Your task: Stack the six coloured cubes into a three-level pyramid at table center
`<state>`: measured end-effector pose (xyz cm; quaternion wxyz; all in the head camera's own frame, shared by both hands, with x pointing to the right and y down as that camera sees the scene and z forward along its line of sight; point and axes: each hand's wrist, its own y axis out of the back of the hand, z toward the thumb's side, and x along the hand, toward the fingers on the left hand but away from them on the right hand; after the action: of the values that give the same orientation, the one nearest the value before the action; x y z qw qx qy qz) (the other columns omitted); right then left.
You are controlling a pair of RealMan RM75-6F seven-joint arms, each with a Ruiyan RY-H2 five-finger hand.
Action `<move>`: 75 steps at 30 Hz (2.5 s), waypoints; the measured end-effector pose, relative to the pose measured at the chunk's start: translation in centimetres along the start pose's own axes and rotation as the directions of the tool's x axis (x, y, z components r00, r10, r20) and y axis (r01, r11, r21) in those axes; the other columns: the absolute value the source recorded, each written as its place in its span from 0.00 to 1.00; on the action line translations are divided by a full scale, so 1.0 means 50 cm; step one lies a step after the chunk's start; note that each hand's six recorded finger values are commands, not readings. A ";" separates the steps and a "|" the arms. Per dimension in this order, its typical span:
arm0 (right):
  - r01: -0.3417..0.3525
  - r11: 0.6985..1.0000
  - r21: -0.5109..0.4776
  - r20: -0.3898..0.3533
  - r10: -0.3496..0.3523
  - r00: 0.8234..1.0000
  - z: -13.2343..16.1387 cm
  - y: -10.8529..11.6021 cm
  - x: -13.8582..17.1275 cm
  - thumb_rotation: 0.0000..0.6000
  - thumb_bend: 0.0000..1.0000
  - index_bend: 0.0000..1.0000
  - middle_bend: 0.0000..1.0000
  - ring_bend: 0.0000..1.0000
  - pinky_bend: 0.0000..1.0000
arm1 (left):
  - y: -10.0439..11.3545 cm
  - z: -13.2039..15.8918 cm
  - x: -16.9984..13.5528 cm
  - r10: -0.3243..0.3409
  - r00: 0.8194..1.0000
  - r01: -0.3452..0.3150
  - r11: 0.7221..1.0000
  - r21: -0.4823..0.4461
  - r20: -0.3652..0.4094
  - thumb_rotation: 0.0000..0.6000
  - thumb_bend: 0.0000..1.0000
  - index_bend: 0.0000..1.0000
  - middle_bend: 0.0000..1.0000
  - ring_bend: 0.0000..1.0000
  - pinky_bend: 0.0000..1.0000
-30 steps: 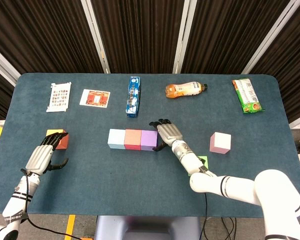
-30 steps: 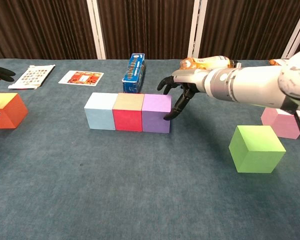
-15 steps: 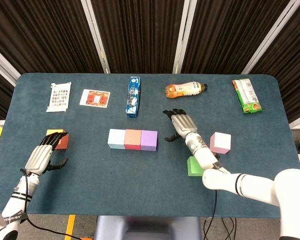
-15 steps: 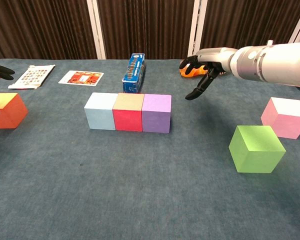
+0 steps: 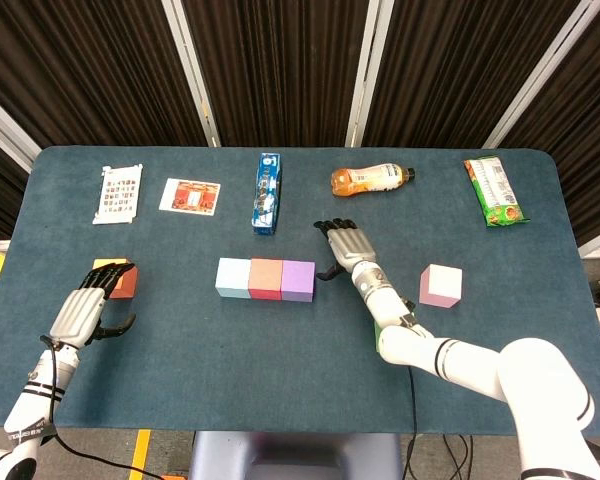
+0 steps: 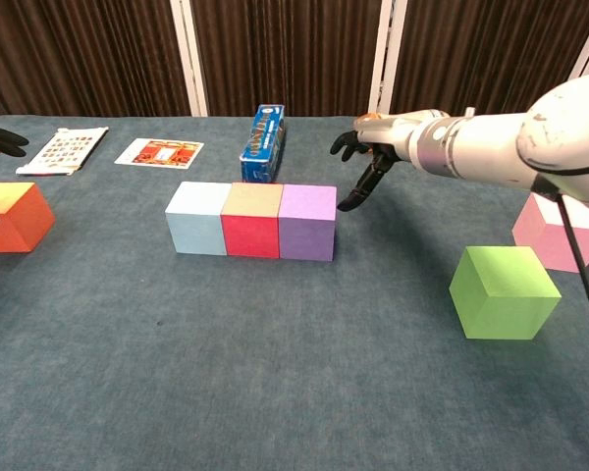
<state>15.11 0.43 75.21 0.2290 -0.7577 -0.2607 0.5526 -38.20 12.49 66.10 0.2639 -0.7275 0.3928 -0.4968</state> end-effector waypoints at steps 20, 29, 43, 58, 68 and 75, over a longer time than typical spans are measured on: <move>0.043 0.999 0.010 -0.008 -0.043 0.999 -0.019 0.040 0.037 1.00 0.30 0.21 0.20 0.06 0.08 | 0.010 -0.019 0.024 -0.005 1.000 0.005 1.000 0.019 -0.006 1.00 0.35 0.09 0.09 0.04 0.08; 0.201 0.979 0.033 -0.027 -0.200 0.979 -0.104 0.158 0.230 1.00 0.29 0.21 0.20 0.06 0.08 | 0.014 -0.069 0.067 -0.070 0.995 0.077 0.991 0.109 -0.070 1.00 0.37 0.09 0.07 0.04 0.08; 0.390 0.921 -0.024 0.113 -0.385 0.916 -0.304 0.191 0.512 1.00 0.29 0.21 0.20 0.06 0.08 | 0.006 -0.128 0.118 -0.157 0.969 0.186 0.972 0.147 -0.190 1.00 0.36 0.08 0.05 0.02 0.08; 0.403 0.914 -0.048 0.132 -0.394 0.910 -0.327 0.179 0.536 1.00 0.29 0.21 0.20 0.06 0.08 | 0.024 -0.142 0.139 -0.152 0.965 0.190 0.967 0.169 -0.212 1.00 0.36 0.08 0.05 0.02 0.08; 0.398 0.915 -0.070 0.157 -0.384 0.910 -0.344 0.164 0.540 1.00 0.29 0.21 0.20 0.06 0.08 | 0.019 -0.153 0.182 -0.162 0.958 0.205 0.964 0.170 -0.238 1.00 0.35 0.32 0.42 0.34 0.26; 0.413 0.907 -0.081 0.171 -0.395 0.902 -0.359 0.165 0.554 1.00 0.29 0.21 0.20 0.06 0.08 | 0.042 -0.097 0.193 -0.127 0.979 0.153 0.975 0.163 -0.161 1.00 0.35 0.35 0.48 0.41 0.37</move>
<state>40.49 11.07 55.18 0.2743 -0.6551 -0.4603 0.5326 -41.46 3.30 71.24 0.2606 -0.6881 0.3139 -0.6000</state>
